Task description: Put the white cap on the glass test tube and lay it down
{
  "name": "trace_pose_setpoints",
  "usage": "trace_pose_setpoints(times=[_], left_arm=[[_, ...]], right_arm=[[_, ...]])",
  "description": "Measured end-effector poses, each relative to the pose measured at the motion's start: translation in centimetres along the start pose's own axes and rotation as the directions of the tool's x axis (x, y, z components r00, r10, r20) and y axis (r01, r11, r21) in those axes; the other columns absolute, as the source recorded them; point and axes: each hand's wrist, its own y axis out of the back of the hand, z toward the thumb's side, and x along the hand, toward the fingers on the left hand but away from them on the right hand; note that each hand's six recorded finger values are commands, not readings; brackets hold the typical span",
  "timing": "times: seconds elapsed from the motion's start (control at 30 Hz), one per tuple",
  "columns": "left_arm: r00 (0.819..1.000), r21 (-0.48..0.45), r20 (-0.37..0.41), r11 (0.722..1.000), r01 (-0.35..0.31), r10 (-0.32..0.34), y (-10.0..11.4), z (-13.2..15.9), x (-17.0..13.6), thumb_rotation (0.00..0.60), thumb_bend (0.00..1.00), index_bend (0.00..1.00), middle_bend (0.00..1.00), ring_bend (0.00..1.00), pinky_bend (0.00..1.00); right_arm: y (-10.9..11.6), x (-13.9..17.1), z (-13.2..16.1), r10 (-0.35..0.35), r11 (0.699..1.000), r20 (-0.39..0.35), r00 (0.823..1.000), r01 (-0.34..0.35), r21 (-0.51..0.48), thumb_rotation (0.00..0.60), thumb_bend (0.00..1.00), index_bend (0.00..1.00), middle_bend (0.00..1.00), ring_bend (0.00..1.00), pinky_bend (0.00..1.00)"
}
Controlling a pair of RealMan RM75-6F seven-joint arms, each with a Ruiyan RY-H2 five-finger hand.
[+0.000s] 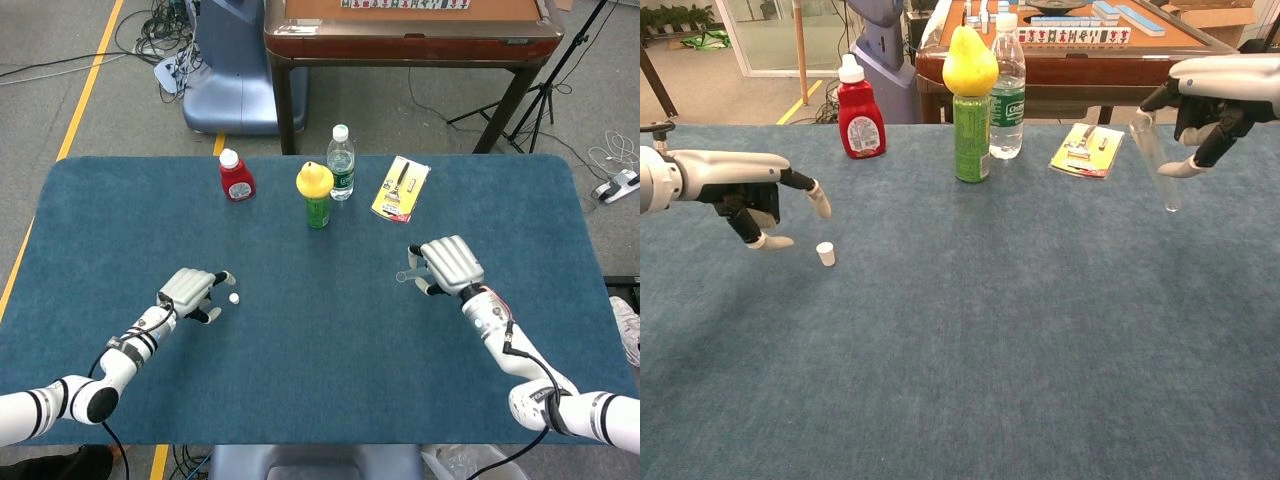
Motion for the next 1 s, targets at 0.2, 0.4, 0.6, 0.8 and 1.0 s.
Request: trace_pose_setpoints(times=[0.2, 0.4, 0.6, 0.8, 1.0], left_arm=[[1.0, 0.027, 0.002, 0.999, -0.021, 0.02, -0.5, 0.1, 1.3, 0.6, 0.3, 0.35, 1.0, 1.0, 1.0], [0.999, 0.071, 0.0, 0.997, -0.033, 0.033, -1.1, 0.4, 2.3, 0.6, 0.29, 0.37, 1.0, 1.0, 1.0], [0.999, 0.098, -0.013, 0.994, -0.039, 0.041, -1.6, 0.5, 3.0, 0.6, 0.29, 0.4, 1.0, 1.0, 1.0], [0.999, 0.093, -0.022, 0.995, -0.046, 0.049, -1.9, 0.4, 3.2, 0.6, 0.29, 0.44, 1.0, 1.0, 1.0], [0.999, 0.096, -0.023, 0.994, -0.044, 0.047, -2.2, 0.3, 3.2, 0.6, 0.29, 0.44, 1.0, 1.0, 1.0]], right_arm=[[-0.2, 0.0, -0.2, 0.004, 1.0, 0.004, 1.0, -0.004, -0.002, 0.6, 0.54, 0.87, 1.0, 1.0, 1.0], [-0.4, 0.1, -0.4, 0.009, 1.0, 0.007, 1.0, -0.009, -0.003, 0.6, 0.54, 0.87, 1.0, 1.0, 1.0], [-0.7, 0.0, -0.5, 0.016, 1.0, 0.006, 1.0, -0.016, -0.004, 0.6, 0.54, 0.87, 1.0, 1.0, 1.0], [-0.7, 0.0, -0.6, 0.018, 1.0, 0.009, 1.0, -0.018, -0.003, 0.6, 0.54, 0.87, 1.0, 1.0, 1.0], [-0.9, 0.0, -0.7, 0.021, 1.0, 0.011, 1.0, -0.021, -0.003, 0.6, 0.54, 0.87, 1.0, 1.0, 1.0]])
